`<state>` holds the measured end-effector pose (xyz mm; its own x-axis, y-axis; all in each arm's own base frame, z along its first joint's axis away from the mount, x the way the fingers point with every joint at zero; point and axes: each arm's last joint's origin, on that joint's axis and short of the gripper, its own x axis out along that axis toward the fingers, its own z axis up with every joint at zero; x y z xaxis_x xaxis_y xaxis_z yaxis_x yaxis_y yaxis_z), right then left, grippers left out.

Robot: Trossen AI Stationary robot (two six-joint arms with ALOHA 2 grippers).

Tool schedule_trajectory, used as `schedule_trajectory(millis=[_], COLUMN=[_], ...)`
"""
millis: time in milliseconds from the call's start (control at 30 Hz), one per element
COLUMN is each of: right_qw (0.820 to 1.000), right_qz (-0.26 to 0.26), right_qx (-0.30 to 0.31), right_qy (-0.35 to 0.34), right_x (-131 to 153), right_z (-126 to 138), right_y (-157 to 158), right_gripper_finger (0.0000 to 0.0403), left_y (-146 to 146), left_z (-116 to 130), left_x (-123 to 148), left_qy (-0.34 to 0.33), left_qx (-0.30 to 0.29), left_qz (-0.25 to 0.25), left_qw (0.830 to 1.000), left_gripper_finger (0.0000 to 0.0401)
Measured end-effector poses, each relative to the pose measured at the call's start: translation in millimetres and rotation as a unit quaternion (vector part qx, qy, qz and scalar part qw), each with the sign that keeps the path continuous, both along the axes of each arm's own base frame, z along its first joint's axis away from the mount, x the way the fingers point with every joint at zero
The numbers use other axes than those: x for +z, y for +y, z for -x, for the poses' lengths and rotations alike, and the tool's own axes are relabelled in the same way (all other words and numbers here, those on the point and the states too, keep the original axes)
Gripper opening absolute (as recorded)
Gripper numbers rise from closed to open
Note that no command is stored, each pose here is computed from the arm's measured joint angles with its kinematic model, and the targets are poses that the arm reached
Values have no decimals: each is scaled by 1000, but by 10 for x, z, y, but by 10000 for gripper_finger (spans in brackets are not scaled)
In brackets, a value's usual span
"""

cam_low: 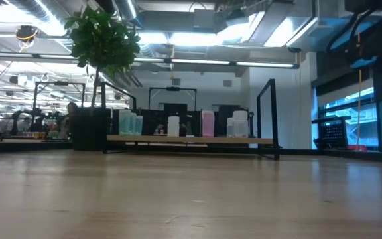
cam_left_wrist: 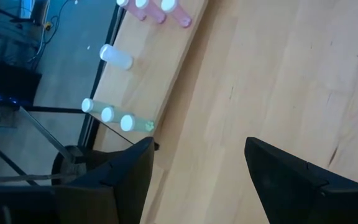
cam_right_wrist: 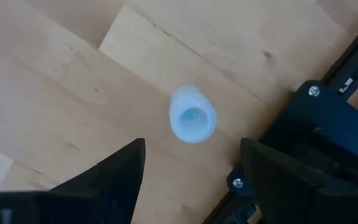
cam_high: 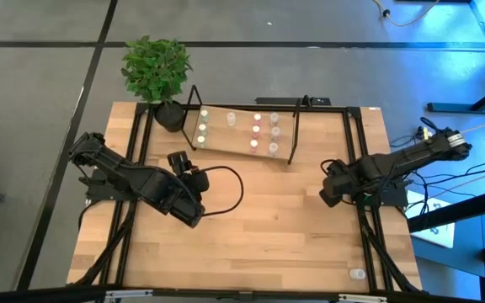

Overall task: Pick and place medicine bottles onto shelf by color
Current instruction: Put the top white medicine bottle on the shelf aligned with the other white medicine bottle

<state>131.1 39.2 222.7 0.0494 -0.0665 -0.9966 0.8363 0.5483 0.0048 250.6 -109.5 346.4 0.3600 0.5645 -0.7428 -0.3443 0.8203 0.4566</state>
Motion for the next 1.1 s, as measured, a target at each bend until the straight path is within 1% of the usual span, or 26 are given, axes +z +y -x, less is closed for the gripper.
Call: schedule_trajectory(millis=[633,767,933,1100], right_qw=[996,996,996,996], right_qz=[26,27,43,19], right_qx=[9,21,32,24], right_qy=[81,80,75,81], right_x=[-230,-372,-400,-420], right_z=[-193,-188,-219,-223], right_y=[52,43,12,-17], right_gripper_finger=[266,266,266,266], left_y=[-14,-18,-18,-18], left_z=[2,4,4,4], left_x=[-1,-2,-3,-3], left_qy=[0,2,4,4], left_qx=[-3,-4,-4,-4], left_qz=[2,6,9,9], left_qw=[1000,1000,1000,1000], left_gripper_finger=[246,246,246,246])
